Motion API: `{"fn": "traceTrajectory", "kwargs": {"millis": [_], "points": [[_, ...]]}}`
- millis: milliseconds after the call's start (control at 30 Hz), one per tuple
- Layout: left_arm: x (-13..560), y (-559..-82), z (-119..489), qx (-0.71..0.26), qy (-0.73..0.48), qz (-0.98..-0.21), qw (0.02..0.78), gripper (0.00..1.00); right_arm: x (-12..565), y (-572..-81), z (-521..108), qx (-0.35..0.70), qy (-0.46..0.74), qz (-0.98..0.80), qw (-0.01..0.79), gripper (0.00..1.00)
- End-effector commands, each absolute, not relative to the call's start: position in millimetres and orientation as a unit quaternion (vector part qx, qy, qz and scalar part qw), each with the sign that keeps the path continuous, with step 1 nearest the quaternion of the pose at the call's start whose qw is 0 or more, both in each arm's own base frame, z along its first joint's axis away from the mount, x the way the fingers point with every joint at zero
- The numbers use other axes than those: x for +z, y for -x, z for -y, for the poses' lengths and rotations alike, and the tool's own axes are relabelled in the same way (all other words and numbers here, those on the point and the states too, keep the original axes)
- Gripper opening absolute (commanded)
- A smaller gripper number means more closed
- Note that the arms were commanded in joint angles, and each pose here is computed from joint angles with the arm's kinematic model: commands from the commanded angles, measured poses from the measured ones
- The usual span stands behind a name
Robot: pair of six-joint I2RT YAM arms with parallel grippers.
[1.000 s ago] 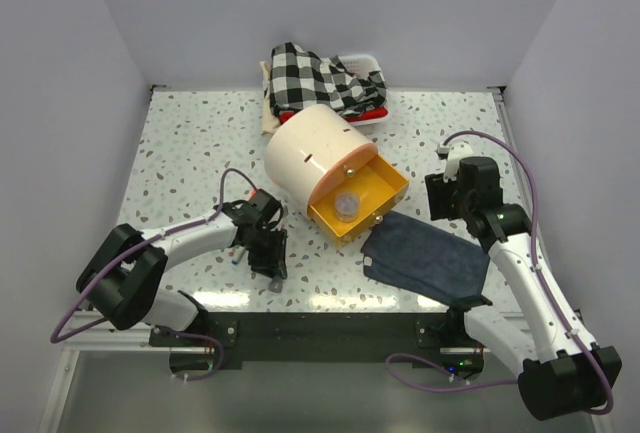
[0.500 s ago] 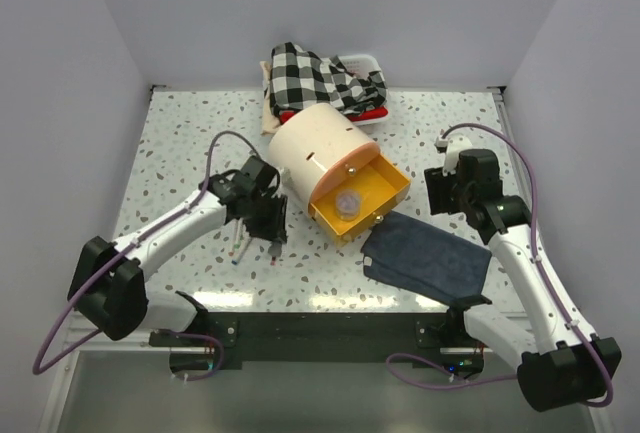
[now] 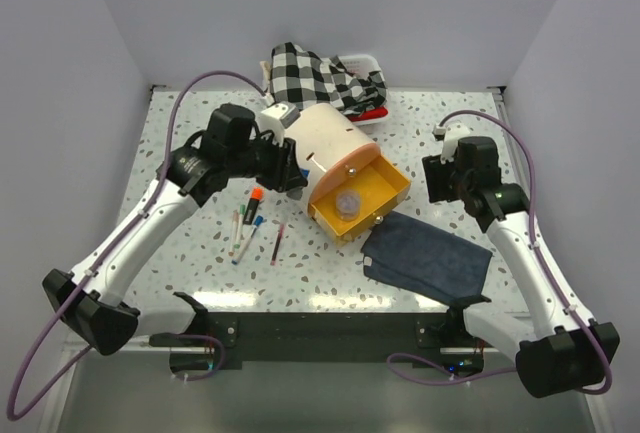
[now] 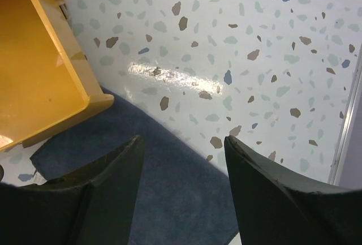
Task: Sort the stationery into containers
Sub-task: Place the stationery in the drawer.
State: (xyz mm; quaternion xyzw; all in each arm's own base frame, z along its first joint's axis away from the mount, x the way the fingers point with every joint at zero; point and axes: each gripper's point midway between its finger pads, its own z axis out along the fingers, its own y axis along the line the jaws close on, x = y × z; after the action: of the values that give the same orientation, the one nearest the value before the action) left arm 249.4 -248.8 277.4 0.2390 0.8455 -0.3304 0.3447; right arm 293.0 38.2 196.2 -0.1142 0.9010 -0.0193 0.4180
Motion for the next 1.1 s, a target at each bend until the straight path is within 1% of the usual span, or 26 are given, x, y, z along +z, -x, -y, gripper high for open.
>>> {"fn": "traceTrajectory", "kwargs": {"millis": [0,33,67,100,133,233,367,533,667,767,800,867,900,967,1000,1067], "points": [[338.7,-262.5,311.6,-0.403,-0.337,-0.738,0.424,0.00,217.8,-297.2,-35.3,-0.026,0.114,-0.881,0.458,0.63],[359.2,-266.7,320.9,-0.409,-0.349,-0.715,0.447,0.00,218.4,-295.9,-34.1,-0.027,0.113,-0.880,0.460,0.63],[366.4,-269.6,326.8,-0.411,-0.355,-0.706,0.455,0.00,218.5,-295.7,-34.1,-0.027,0.112,-0.880,0.461,0.63],[362.0,-274.4,337.4,-0.408,-0.366,-0.704,0.452,0.00,218.8,-295.2,-33.6,-0.027,0.111,-0.879,0.463,0.63],[374.5,-277.3,342.6,-0.409,-0.372,-0.691,0.466,0.00,219.5,-295.4,-33.1,-0.027,0.110,-0.879,0.464,0.63],[373.4,-286.2,357.5,-0.402,-0.394,-0.680,0.470,0.00,223.5,-294.6,-30.9,-0.029,0.105,-0.875,0.472,0.63],[358.3,-291.5,377.4,-0.405,-0.410,-0.679,0.455,0.00,222.6,-292.5,-30.4,-0.030,0.104,-0.874,0.473,0.63],[324.4,-292.1,405.1,-0.389,-0.444,-0.681,0.432,0.00,219.5,-287.3,-28.6,-0.030,0.100,-0.875,0.473,0.63],[285.8,-299.4,424.1,-0.337,-0.471,-0.698,0.421,0.00,215.8,-285.4,-29.1,-0.026,0.097,-0.875,0.473,0.63],[274.3,-308.6,425.3,-0.321,-0.462,-0.712,0.420,0.00,214.0,-284.9,-27.5,-0.028,0.094,-0.876,0.473,0.63],[272.0,-311.8,423.7,-0.314,-0.459,-0.716,0.422,0.02,214.5,-284.4,-27.5,-0.029,0.095,-0.875,0.474,0.63],[267.2,-318.3,420.2,-0.296,-0.454,-0.724,0.427,0.29,213.8,-283.6,-26.0,-0.031,0.095,-0.876,0.473,0.63],[265.7,-320.7,418.8,-0.289,-0.452,-0.727,0.429,0.45,212.9,-283.1,-26.0,-0.031,0.095,-0.876,0.472,0.63],[268.9,-325.9,416.1,-0.278,-0.444,-0.731,0.438,0.53,213.0,-281.9,-25.2,-0.032,0.094,-0.875,0.473,0.63],[272.2,-327.5,415.5,-0.275,-0.441,-0.730,0.443,0.60,213.1,-281.5,-25.0,-0.032,0.094,-0.875,0.474,0.63],[280.6,-328.5,413.8,-0.272,-0.443,-0.724,0.454,0.66,212.9,-280.8,-24.8,-0.032,0.094,-0.875,0.474,0.63]]}}
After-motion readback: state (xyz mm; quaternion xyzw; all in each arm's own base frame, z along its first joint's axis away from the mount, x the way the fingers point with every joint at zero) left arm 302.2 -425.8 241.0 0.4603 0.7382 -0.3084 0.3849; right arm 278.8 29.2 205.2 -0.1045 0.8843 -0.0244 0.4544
